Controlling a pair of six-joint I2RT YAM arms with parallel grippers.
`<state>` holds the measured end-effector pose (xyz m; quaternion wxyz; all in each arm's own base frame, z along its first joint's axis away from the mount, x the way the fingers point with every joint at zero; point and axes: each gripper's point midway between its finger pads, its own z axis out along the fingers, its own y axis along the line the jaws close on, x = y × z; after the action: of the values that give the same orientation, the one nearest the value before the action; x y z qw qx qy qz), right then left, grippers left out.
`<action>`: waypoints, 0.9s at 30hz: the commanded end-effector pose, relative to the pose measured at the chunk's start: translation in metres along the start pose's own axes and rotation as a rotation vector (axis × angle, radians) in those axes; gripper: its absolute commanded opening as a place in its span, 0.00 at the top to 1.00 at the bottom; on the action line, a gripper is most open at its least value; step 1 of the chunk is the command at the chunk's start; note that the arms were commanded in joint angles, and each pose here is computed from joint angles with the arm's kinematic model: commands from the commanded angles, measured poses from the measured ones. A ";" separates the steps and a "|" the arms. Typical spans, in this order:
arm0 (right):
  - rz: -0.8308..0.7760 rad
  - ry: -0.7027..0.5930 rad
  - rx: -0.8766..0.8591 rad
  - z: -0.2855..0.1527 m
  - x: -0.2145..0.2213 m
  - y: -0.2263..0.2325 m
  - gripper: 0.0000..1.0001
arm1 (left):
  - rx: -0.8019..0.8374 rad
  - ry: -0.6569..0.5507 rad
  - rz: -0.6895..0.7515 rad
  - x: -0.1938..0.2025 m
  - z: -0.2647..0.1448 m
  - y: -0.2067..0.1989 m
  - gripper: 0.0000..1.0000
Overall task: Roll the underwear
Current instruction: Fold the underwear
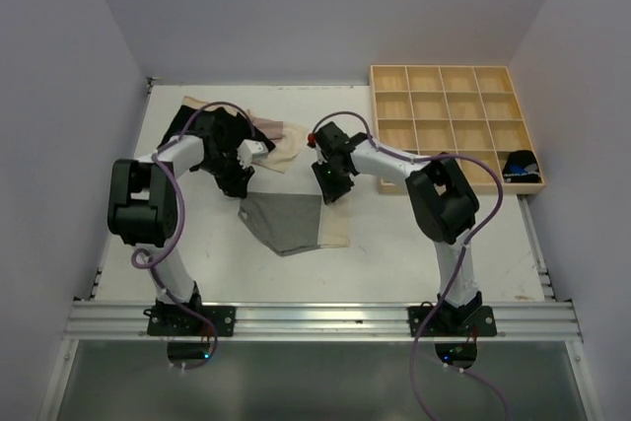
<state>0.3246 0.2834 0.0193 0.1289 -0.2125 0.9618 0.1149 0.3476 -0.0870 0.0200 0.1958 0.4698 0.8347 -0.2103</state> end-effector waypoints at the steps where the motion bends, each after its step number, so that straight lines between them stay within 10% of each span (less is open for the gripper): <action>1: 0.018 -0.070 -0.008 -0.027 -0.016 0.001 0.72 | -0.067 -0.081 0.138 -0.021 -0.032 -0.005 0.55; 9: 0.048 -0.159 -0.185 -0.089 0.008 0.032 0.74 | -0.182 -0.244 0.452 -0.049 -0.082 -0.069 0.43; 27: -0.039 -0.032 -0.100 -0.064 0.081 0.017 0.77 | 0.017 -0.121 0.710 -0.013 0.031 -0.212 0.47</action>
<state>0.2264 0.2457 0.0489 0.1113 -0.2323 0.9538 0.1547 0.1614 -0.1952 0.0290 0.2610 0.7271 0.6105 -0.1745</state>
